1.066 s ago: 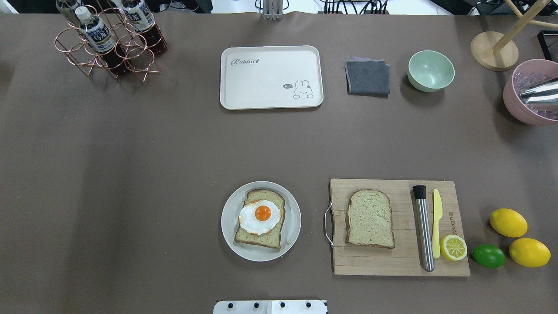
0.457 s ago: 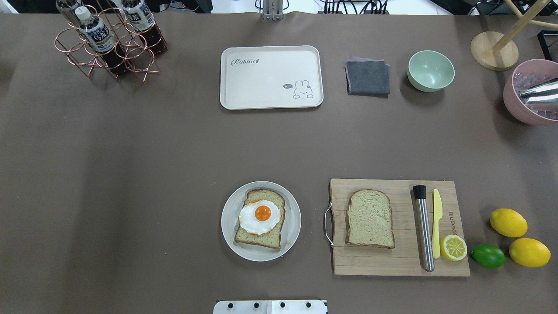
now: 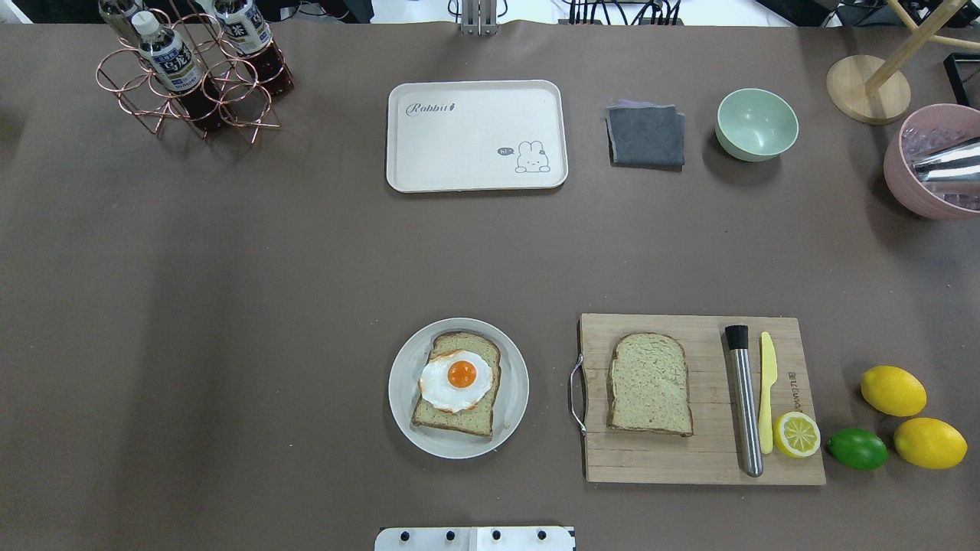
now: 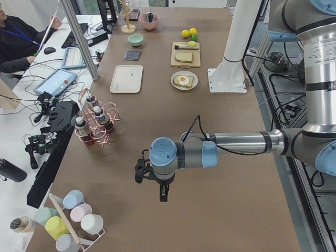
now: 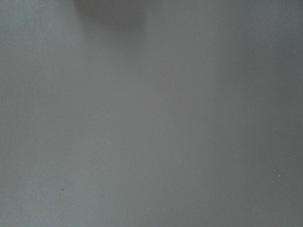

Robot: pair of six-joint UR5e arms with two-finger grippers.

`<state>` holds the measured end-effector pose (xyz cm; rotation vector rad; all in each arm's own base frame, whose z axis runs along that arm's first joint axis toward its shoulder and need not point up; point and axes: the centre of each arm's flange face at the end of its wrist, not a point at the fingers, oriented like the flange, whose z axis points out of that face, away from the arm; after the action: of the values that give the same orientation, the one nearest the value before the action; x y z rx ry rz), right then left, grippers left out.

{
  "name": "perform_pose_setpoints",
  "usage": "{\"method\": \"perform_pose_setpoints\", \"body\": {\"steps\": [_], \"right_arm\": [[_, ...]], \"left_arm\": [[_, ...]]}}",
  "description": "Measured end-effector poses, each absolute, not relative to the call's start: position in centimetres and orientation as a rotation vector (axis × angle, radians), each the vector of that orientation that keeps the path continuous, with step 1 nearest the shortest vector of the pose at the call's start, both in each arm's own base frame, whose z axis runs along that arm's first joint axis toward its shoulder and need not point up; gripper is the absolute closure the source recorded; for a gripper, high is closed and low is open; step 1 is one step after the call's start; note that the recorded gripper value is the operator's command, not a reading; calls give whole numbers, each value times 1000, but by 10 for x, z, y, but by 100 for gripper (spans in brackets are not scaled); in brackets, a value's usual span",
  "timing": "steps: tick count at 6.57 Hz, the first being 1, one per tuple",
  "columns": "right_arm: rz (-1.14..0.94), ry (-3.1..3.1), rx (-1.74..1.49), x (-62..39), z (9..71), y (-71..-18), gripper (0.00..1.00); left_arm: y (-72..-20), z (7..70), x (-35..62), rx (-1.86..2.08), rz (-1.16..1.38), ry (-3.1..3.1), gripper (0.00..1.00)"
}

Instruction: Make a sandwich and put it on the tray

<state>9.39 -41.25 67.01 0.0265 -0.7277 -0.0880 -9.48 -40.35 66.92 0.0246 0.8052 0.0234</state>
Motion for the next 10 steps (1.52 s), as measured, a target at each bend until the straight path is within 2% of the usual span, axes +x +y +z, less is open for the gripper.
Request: {"method": "perform_pose_setpoints", "body": {"steps": [3,6,10], "right_arm": [[-94,-724,50,95,659,-418,0],[-123,-714,115,95,631,-423,0],[-214,-705,303,83,606,-436,3]], "left_arm": [[-407,663,-95,40,26,810,1],[-434,631,-95,138,59,841,1],[-509,531,-61,438,260,846,1]]}}
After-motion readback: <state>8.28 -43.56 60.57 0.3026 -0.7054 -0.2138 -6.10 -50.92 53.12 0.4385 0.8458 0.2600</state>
